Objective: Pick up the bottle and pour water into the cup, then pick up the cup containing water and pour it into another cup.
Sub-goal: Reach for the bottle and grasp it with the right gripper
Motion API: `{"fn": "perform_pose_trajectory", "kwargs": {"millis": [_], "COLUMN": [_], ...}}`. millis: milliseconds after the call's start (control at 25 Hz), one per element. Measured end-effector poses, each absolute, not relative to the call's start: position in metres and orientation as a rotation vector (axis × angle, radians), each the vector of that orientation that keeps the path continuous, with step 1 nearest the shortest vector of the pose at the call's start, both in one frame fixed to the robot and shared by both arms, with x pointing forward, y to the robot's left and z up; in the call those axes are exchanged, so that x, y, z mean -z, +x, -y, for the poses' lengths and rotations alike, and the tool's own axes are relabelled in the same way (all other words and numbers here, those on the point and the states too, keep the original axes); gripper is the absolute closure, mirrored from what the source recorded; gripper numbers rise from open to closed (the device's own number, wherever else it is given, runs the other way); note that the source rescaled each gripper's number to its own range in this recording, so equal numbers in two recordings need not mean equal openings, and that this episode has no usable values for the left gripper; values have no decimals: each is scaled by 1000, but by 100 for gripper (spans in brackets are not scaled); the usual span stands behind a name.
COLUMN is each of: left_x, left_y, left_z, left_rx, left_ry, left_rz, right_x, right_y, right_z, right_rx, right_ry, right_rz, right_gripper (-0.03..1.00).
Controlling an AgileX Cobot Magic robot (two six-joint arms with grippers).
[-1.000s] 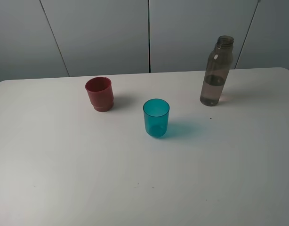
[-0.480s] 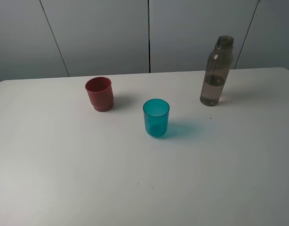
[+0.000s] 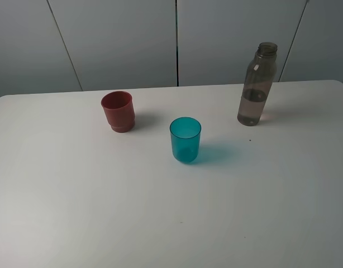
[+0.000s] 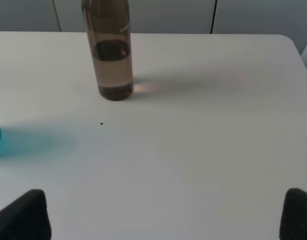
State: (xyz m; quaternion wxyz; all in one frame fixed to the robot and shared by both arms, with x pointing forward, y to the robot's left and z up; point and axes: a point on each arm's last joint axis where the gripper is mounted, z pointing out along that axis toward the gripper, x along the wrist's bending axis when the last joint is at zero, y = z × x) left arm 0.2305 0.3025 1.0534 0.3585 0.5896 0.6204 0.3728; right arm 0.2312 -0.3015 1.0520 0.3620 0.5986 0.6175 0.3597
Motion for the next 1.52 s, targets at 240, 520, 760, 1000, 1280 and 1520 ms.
{"fn": "perform_pose_trajectory", "kwargs": {"millis": [240,520,760,1000,1280,1520], "left_x": [-1053,-1053,-1053,-1053,-1053,-1053], "left_y": [230,230,230,230,230,230], "left_z": [-303,-303,-303,-303,-303,-303], "left_rx": [-962,-962,-962,-962,-962,-962], "left_ry": [1521,1521,1521,1521,1521,1521], "left_rz": [-1601,-1601,-1601,-1601,-1601,-1601], "right_x": [-1052,-1052,-1052,-1067,-1118,-1131], "right_y": [231,231,231,228,263,329], "right_z": [302,300,295,293,294,292], "right_rx": [-926,-941,-1016,-1095,-1124,-1121], "right_ry": [1542,1545,1557,1498,1440,1446], "right_rz": [-1590,-1595,-1621,-1565,-1493,-1471], "right_gripper": [-2,-2,-2,-2,-2,-2]}}
